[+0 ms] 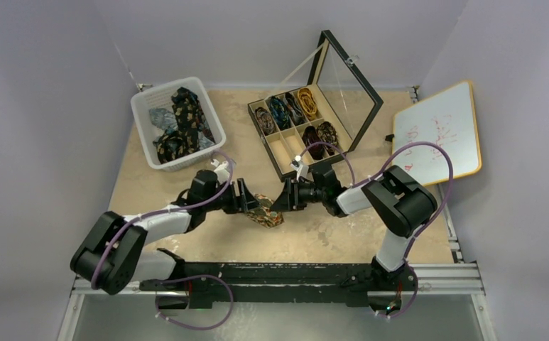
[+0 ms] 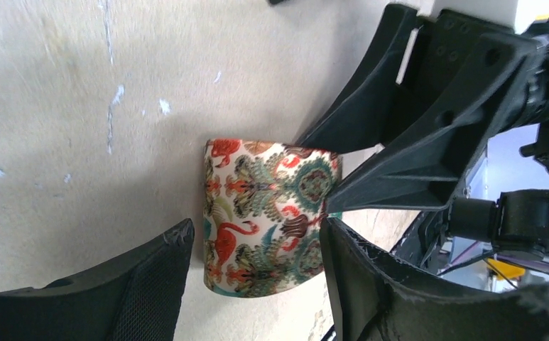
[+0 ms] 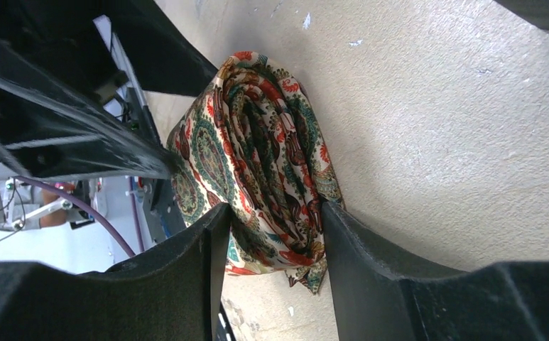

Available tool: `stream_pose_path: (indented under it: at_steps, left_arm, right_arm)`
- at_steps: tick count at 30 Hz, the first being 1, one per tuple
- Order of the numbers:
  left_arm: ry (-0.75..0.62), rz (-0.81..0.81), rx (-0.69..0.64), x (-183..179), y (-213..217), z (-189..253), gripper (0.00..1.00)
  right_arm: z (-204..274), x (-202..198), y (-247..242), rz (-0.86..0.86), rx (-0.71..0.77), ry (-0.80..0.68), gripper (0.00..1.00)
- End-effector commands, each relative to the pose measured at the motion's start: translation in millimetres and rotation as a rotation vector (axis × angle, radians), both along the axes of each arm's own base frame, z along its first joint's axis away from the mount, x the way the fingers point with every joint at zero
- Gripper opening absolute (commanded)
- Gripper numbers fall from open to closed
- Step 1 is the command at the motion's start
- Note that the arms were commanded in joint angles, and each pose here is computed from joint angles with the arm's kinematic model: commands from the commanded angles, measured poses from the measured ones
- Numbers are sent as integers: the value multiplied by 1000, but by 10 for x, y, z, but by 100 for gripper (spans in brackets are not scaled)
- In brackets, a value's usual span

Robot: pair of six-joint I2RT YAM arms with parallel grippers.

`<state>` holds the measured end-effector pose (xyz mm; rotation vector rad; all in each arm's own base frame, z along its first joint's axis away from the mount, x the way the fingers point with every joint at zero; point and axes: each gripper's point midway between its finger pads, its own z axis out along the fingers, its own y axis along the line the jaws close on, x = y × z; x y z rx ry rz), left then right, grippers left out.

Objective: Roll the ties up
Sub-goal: Roll the tie at the center of the board.

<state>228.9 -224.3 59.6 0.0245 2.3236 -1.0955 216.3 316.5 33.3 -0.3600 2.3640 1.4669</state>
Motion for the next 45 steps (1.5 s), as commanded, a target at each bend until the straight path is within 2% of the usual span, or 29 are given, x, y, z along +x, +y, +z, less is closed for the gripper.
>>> stream_pose_path:
  at_steps: [1,8,13,18,23,26,30,36,43,45]
  left_arm:
    - [58,-30,-91,-147,-74,-150,63]
    - [101,-28,-263,-296,-166,-85,62]
    - [144,41,-318,-444,-71,-100,63]
    - [157,82,-351,-438,-49,-53,63]
    - [182,140,-309,-352,-10,-148,64]
    - [150,161,-308,-294,8,-130,64]
    - [206,212,-141,-231,122,-343,66]
    - [120,185,-102,-73,102,-178,66]
    - [188,133,-268,-200,-137,-205,64]
    - [216,136,-272,-256,-208,-258,63]
  right_arm:
    - [-222,-40,-78,-29,-61,54,54]
    - [-300,-58,-145,-69,-91,75,53]
    - [-399,-130,-189,-77,-101,107,53]
    - [-428,-218,-226,-72,-92,120,51]
    - [-428,-254,-213,-36,-82,112,50]
    - [-444,-232,-204,-34,-92,114,50]
    - [-514,-154,-240,-74,-153,127,49]
    - [-498,-122,-179,-49,-143,131,48]
    - [-486,-128,-163,-97,-104,169,46]
    - [-488,-146,-168,-102,-91,173,47]
